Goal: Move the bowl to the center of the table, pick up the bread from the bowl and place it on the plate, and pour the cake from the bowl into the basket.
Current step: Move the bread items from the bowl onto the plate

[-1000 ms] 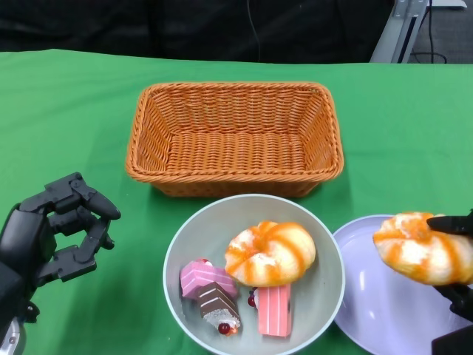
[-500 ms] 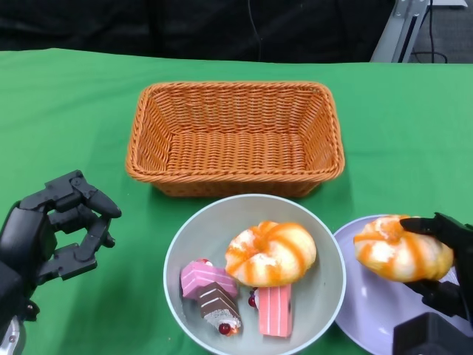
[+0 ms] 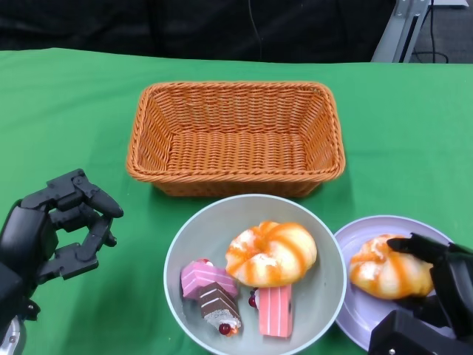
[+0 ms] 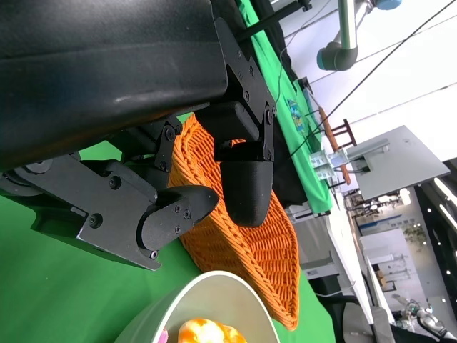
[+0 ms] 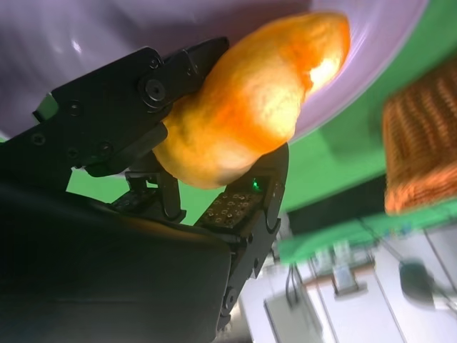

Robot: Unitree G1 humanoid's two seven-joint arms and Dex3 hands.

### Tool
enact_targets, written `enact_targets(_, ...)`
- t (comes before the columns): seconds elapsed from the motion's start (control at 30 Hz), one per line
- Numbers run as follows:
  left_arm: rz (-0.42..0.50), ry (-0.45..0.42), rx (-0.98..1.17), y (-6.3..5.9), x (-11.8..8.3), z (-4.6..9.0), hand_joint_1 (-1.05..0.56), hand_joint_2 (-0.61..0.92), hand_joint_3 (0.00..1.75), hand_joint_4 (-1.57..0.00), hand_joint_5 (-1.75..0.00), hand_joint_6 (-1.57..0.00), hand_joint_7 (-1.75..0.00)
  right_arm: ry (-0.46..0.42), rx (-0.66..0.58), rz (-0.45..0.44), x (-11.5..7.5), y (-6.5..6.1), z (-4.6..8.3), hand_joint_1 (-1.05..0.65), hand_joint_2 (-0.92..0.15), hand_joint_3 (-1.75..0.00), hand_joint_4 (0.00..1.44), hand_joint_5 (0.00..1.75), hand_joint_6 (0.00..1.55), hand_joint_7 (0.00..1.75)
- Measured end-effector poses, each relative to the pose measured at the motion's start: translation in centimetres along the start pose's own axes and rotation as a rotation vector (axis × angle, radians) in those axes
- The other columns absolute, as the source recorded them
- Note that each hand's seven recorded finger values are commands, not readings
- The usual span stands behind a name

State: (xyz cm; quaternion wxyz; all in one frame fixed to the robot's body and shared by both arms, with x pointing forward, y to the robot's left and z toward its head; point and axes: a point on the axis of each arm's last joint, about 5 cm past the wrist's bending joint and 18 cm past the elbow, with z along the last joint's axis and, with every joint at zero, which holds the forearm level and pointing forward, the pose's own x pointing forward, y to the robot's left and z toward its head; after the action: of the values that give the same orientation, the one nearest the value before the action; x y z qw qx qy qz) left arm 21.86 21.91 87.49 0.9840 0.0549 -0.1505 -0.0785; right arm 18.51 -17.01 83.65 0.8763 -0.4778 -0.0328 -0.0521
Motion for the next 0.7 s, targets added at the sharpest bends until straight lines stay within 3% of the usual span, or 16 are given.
enact_targets(0.13, 0.0, 0.004, -0.002, 0.0, 0.0, 0.0, -0.08, 0.65, 0.92, -0.73, -1.6, -0.71, -1.34, 0.001, -0.042, 0.109, -0.8, -1.0, 0.9, -0.26, -0.92, -0.02, 0.62, 0.85, 0.84, 0.01)
enact_targets(0.2, 0.0, 0.008, -0.003, 0.0, 0.0, 0.0, -0.08, 0.64, 0.94, -0.73, -1.6, -0.71, -1.34, 0.011, -0.087, 0.175, -1.2, -1.6, 1.5, -0.3, -0.92, -0.01, 0.65, 0.38, 0.63, 0.01)
enact_targets(0.27, 0.002, 0.009, -0.002, 0.0, 0.0, 0.0, -0.07, 0.64, 0.95, -0.74, -1.6, -0.72, -1.35, 0.015, -0.132, 0.242, -1.7, -2.2, 2.2, -0.33, -0.92, -0.01, 0.62, 0.15, 0.52, 0.0)
enact_targets(0.4, 0.002, 0.011, -0.004, 0.0, 0.0, -0.1, -0.07, 0.64, 0.95, -0.73, -1.59, -0.71, -1.34, 0.04, -0.185, 0.359, -2.2, -3.4, 3.2, -0.41, -0.91, 0.0, 0.48, 0.02, 0.36, 0.0)
enact_targets(0.7, 0.003, 0.012, -0.004, 0.0, 0.0, -0.1, -0.06, 0.66, 0.92, -0.74, -1.6, -0.71, -1.34, 0.077, -0.229, 0.526, -2.6, -5.8, 5.2, -0.61, -0.92, -0.02, 0.29, 0.0, 0.23, 0.0)
